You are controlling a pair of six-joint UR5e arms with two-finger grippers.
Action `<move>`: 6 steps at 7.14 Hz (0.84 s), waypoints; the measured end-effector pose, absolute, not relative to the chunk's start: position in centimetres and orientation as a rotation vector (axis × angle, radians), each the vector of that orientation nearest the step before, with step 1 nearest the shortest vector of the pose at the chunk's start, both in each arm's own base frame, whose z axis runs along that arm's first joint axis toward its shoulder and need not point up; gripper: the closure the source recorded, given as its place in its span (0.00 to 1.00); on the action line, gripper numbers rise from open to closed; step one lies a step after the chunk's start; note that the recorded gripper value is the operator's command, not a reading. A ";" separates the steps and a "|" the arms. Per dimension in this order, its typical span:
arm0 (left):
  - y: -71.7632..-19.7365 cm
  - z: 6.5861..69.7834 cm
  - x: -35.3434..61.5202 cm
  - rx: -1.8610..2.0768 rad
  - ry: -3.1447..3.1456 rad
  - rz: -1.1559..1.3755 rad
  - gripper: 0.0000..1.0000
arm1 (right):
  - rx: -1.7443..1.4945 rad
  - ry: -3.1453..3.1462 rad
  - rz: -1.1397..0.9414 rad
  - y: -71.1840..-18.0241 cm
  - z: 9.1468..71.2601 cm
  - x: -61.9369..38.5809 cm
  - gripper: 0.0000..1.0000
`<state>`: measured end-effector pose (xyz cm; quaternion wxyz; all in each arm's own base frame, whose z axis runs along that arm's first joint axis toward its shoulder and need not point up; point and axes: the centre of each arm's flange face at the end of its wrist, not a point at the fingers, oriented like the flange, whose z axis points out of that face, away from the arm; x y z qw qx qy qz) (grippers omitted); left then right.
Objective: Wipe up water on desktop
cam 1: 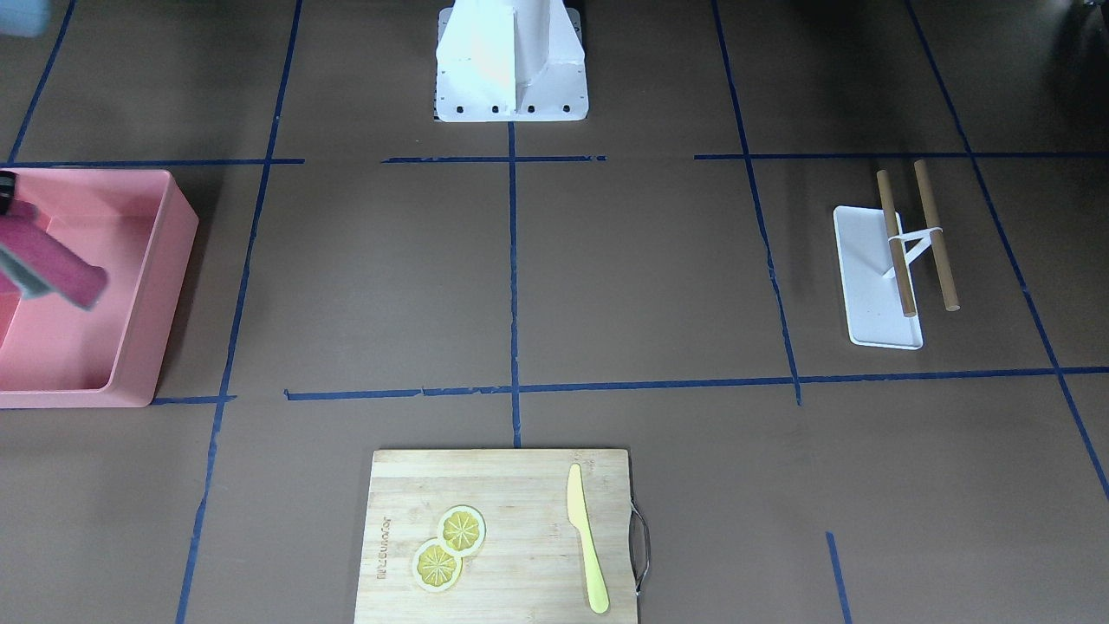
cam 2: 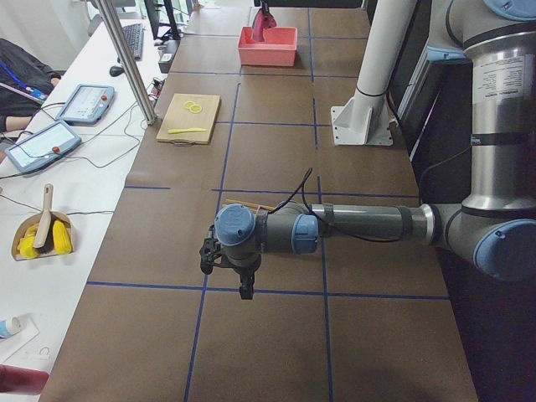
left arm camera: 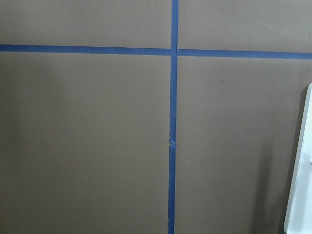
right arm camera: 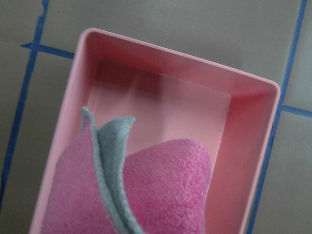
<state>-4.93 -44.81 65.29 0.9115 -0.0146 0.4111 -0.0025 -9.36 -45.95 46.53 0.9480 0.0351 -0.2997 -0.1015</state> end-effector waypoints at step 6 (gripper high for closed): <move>-44.9 65.1 -4.9 -0.030 0.850 -0.008 0.00 | 0.024 -0.640 -0.149 -46.0 51.4 -6.1 0.00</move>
